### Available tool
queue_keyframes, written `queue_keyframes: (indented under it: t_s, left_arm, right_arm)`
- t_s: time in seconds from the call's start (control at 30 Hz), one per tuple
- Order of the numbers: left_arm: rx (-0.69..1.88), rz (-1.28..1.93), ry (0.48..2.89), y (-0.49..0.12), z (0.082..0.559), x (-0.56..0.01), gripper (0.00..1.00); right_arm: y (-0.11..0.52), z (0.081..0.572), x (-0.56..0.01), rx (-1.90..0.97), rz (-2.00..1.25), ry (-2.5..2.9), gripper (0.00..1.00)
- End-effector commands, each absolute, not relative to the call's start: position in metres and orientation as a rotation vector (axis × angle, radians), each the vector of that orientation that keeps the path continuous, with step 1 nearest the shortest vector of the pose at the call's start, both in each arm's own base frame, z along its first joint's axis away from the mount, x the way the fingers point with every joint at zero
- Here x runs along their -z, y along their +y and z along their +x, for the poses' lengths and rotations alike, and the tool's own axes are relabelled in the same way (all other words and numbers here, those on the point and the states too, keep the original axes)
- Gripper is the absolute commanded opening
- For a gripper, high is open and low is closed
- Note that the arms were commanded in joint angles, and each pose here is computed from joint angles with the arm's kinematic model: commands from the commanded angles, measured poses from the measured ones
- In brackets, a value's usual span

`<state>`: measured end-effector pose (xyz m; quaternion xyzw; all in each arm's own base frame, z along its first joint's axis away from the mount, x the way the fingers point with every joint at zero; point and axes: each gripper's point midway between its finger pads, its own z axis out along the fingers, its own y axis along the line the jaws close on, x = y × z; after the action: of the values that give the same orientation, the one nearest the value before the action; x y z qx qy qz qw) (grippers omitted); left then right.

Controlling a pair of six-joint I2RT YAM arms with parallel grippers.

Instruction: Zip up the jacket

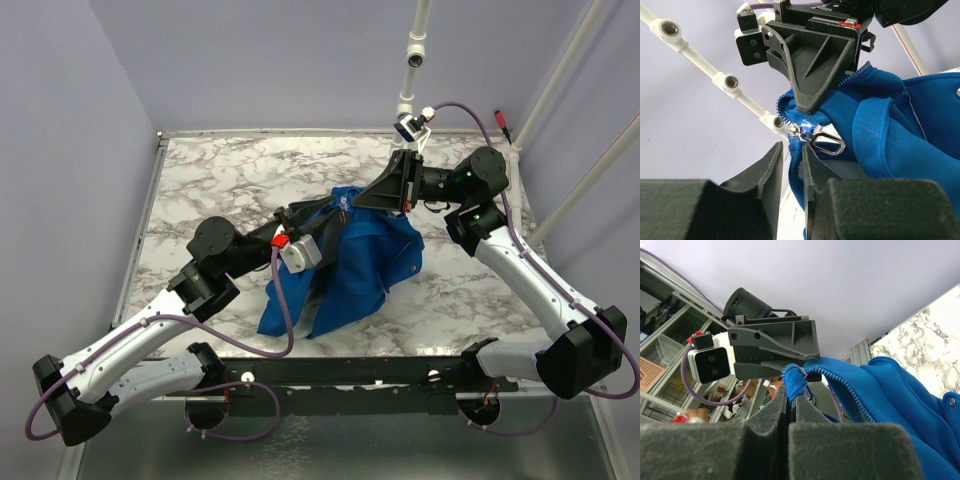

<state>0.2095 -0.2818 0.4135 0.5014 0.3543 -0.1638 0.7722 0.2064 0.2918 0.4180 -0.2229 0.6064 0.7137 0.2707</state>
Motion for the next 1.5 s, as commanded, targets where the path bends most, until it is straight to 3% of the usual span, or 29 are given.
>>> queue_keyframes:
  t_s: [0.0, 0.2, 1.47]
  left_arm:
    - [0.349, 1.117, 0.756, -0.280, 0.204, -0.410, 0.20]
    - [0.326, 1.158, 0.695, -0.282, 0.198, -0.412, 0.00]
    - [0.329, 1.355, 0.301, -0.306, 0.153, -0.399, 0.00]
  right_arm:
    - [0.290, 0.203, -0.427, -1.924, -0.624, 1.597, 0.01]
    - [0.292, 0.211, -0.417, -1.924, -0.568, 1.656, 0.01]
    - [0.292, 0.247, -0.366, -1.911, 0.069, 2.058, 0.01]
